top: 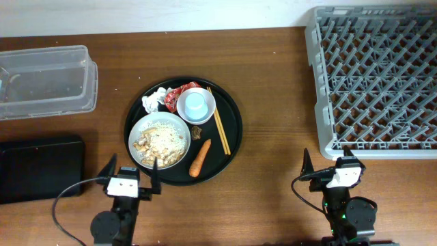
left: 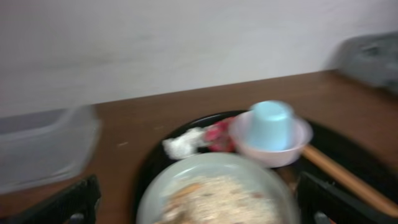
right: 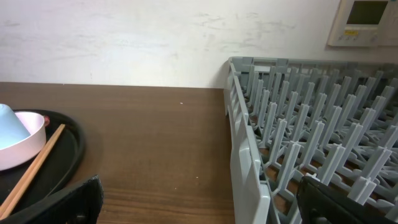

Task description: Sort waste into correct bins and load items into the dishwasher rack

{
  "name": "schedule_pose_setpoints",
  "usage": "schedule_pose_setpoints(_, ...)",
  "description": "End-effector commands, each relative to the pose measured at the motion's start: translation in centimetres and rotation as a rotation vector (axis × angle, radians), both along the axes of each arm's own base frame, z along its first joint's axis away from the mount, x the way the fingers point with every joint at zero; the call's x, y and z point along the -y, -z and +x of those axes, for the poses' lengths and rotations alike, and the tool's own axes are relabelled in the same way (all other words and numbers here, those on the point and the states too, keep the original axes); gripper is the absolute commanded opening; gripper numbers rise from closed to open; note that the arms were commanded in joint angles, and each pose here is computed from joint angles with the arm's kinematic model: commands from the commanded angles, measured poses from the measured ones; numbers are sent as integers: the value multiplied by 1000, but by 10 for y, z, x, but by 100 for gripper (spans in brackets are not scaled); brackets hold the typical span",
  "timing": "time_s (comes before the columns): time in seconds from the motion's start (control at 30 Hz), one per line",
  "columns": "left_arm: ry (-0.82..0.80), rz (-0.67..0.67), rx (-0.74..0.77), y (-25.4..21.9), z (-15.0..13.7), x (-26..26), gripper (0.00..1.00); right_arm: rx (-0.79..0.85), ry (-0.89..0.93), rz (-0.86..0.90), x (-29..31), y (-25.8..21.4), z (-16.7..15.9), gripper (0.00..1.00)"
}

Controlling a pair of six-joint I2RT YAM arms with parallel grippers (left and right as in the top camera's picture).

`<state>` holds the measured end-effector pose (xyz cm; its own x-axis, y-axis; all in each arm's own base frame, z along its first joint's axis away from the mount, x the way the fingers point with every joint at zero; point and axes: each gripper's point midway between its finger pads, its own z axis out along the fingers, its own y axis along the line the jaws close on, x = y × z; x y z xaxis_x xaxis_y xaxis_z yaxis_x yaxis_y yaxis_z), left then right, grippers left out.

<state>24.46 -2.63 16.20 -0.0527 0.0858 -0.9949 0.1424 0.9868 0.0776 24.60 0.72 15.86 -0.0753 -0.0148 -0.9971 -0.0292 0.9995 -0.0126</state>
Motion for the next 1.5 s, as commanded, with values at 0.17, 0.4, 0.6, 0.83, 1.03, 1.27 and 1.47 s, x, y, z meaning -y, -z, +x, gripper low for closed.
schedule_pose_setpoints(0.17,349,-74,163,-62,-24,56,99,-2,1,-7,0,3,0,98)
schedule_pose_setpoints(0.4,232,-64,-175,-100,10,40,99,-2,1,-7,0,3,0,99)
schedule_pose_setpoints(0.6,424,-200,-643,-104,63,76,99,-2,2,-7,0,3,0,98)
schedule_pose_setpoints(0.83,4,-80,-1080,-22,89,43,99,-2,2,-7,0,3,0,98)
schedule_pose_setpoints(1.03,148,-178,-1195,4,89,79,99,-2,1,-7,0,3,0,98)
schedule_pose_setpoints(1.27,-288,83,-1220,49,91,60,62,-2,1,-7,0,3,0,99)
schedule_pose_setpoints(1.47,-249,186,-1308,99,90,87,61,-2,1,-7,0,3,0,98)
